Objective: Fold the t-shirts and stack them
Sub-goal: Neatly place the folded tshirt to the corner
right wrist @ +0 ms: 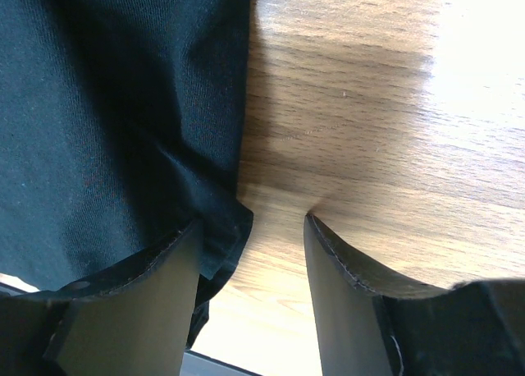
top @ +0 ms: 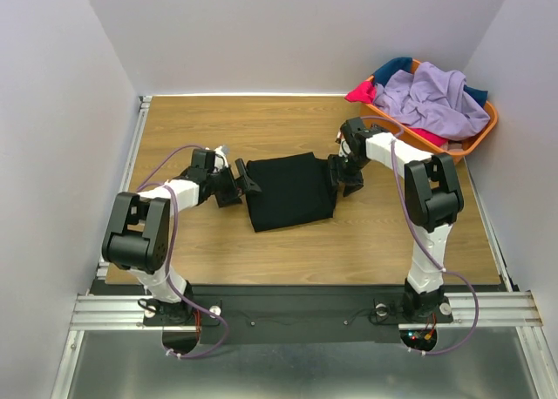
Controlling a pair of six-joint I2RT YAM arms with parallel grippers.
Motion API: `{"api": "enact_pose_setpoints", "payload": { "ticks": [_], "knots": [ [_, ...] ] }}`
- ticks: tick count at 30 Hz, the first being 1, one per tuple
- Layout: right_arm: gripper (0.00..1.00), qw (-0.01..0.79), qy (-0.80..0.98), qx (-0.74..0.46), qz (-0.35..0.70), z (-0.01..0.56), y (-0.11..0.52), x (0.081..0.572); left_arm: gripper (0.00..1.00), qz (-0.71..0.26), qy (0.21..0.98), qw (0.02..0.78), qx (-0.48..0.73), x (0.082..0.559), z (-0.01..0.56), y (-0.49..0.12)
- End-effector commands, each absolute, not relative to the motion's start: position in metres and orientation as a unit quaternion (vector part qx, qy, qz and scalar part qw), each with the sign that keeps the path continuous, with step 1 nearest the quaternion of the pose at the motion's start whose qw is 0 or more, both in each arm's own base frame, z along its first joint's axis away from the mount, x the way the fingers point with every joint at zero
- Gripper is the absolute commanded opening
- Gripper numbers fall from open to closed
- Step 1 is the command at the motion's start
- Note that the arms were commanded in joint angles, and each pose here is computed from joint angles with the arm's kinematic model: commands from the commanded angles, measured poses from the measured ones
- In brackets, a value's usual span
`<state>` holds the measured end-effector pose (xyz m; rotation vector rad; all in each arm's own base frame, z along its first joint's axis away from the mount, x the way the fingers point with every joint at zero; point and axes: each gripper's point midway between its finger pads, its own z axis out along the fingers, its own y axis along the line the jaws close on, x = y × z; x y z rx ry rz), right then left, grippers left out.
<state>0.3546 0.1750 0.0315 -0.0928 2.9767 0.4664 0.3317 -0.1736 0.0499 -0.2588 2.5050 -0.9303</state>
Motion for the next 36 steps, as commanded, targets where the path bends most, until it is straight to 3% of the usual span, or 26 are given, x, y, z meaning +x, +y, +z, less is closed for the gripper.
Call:
{"api": "enact_pose_setpoints", "payload": {
  "ticks": [1, 16, 21, 25, 26, 28, 29, 30, 36],
  "knots": [
    [0.57, 0.073, 0.983, -0.045, 0.161, 0.027, 0.184, 0.360, 0.98, -0.340, 0.911, 0.222, -0.068, 0.328, 0.035, -0.181],
    [0.56, 0.059, 0.978, -0.070, 0.187, 0.026, 0.208, 0.352, 0.97, -0.358, 0.915, 0.185, 0.006, 0.328, 0.028, -0.225],
    [0.55, 0.057, 0.976, -0.079, 0.193, 0.027, 0.211, 0.350, 0.90, -0.353, 0.920, 0.171, 0.023, 0.327, 0.023, -0.235],
    [0.55, 0.051, 0.976, -0.084, 0.195, 0.023, 0.213, 0.346, 0.59, -0.337, 0.926, 0.169, 0.019, 0.334, 0.019, -0.234],
    [0.55, 0.049, 0.976, -0.085, 0.196, 0.023, 0.214, 0.346, 0.43, -0.332, 0.928, 0.169, 0.018, 0.336, 0.017, -0.233],
    [0.55, 0.051, 0.975, -0.086, 0.196, 0.024, 0.215, 0.346, 0.25, -0.303, 0.938, 0.170, 0.014, 0.344, 0.013, -0.226],
    [0.55, 0.050, 0.976, -0.086, 0.195, 0.023, 0.214, 0.346, 0.08, -0.288, 0.944, 0.158, 0.010, 0.341, 0.008, -0.222],
    [0.55, 0.052, 0.976, -0.086, 0.194, 0.024, 0.214, 0.346, 0.00, -0.280, 0.947, 0.160, 0.012, 0.345, 0.008, -0.220],
    [0.56, 0.059, 0.978, -0.083, 0.183, 0.027, 0.209, 0.347, 0.00, -0.222, 0.955, 0.193, 0.039, 0.383, 0.027, -0.203]
  ]
}}
